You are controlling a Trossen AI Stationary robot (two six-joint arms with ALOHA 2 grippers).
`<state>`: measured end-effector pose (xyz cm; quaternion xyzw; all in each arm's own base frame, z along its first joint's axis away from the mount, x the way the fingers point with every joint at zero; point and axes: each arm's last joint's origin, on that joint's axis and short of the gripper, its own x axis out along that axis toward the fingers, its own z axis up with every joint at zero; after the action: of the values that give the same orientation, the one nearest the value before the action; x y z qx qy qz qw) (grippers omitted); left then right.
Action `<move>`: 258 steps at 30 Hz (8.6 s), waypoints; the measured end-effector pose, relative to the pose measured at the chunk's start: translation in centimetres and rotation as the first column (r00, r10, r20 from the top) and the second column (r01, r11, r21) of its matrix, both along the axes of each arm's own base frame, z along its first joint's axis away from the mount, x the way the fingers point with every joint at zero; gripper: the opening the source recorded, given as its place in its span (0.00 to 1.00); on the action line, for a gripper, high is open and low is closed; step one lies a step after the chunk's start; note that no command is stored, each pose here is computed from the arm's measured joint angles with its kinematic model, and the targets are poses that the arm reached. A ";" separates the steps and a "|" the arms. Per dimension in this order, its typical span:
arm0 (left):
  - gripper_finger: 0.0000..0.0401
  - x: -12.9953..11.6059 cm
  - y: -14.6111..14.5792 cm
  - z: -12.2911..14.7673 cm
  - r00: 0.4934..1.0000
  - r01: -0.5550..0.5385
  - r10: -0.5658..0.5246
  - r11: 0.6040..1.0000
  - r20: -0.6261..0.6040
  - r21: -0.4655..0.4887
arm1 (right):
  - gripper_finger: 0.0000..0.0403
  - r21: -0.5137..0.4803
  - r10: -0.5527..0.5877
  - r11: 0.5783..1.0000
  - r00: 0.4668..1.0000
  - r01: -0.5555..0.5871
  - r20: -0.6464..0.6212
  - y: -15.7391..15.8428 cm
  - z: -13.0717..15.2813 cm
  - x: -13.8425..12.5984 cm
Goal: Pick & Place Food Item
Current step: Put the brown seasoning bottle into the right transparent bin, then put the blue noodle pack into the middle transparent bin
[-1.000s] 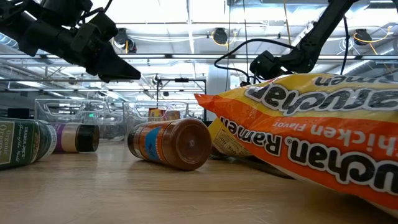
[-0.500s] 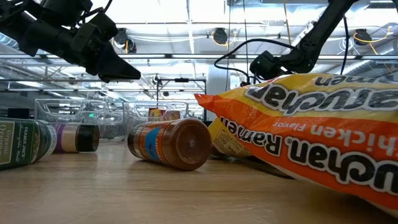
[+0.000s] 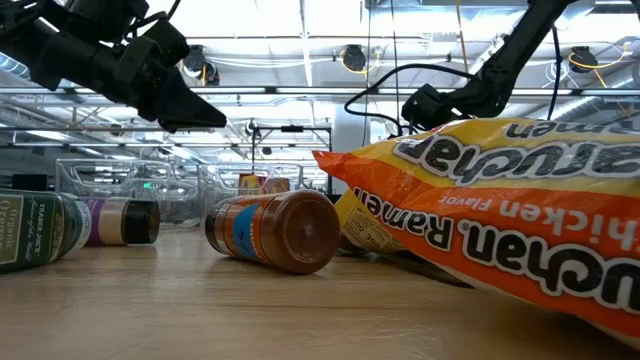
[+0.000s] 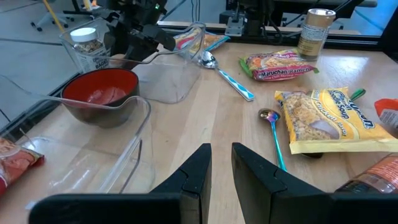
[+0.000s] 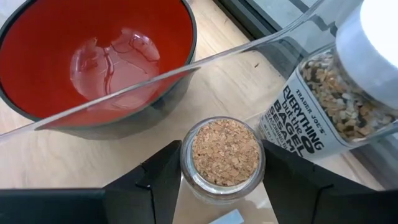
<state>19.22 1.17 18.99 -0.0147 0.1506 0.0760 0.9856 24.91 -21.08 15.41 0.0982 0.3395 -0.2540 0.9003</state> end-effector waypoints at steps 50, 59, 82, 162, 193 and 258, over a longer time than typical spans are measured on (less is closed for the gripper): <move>0.18 0.2 0.0 0.7 0.998 0.015 -0.019 0.998 0.062 0.068 | 0.49 -0.015 -0.063 0.998 0.995 0.064 0.081 0.3 -1.1 -0.8; 0.18 0.2 0.0 0.7 0.998 0.015 -0.019 0.998 0.061 0.068 | 0.53 -0.020 -0.063 0.998 0.994 0.065 0.087 0.3 -1.0 -0.7; 0.18 0.2 0.0 0.7 0.998 0.018 -0.022 0.997 0.059 0.079 | 0.54 -0.056 -0.045 0.997 0.995 0.050 0.092 0.2 -0.8 -0.7; 0.18 1.5 -1.3 0.6 0.982 0.114 -0.118 0.993 0.151 0.036 | 0.51 -0.437 0.480 0.870 0.600 -0.229 0.640 16.2 4.1 -5.3; 0.18 2.1 -1.3 1.2 0.960 0.110 -0.117 0.993 0.256 0.043 | 0.47 -0.283 -0.266 0.937 0.944 0.205 -0.197 14.6 14.5 -8.0; 0.18 1.9 1.7 1.6 0.925 0.245 -0.301 0.939 0.232 0.240 | 0.29 0.219 -0.129 0.798 0.514 0.562 -0.848 3.1 2.0 -11.8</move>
<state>21.16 2.89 20.58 0.0989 0.0090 -0.0500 0.9938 13.13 -17.98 17.37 0.2561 0.7277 -0.3602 0.5245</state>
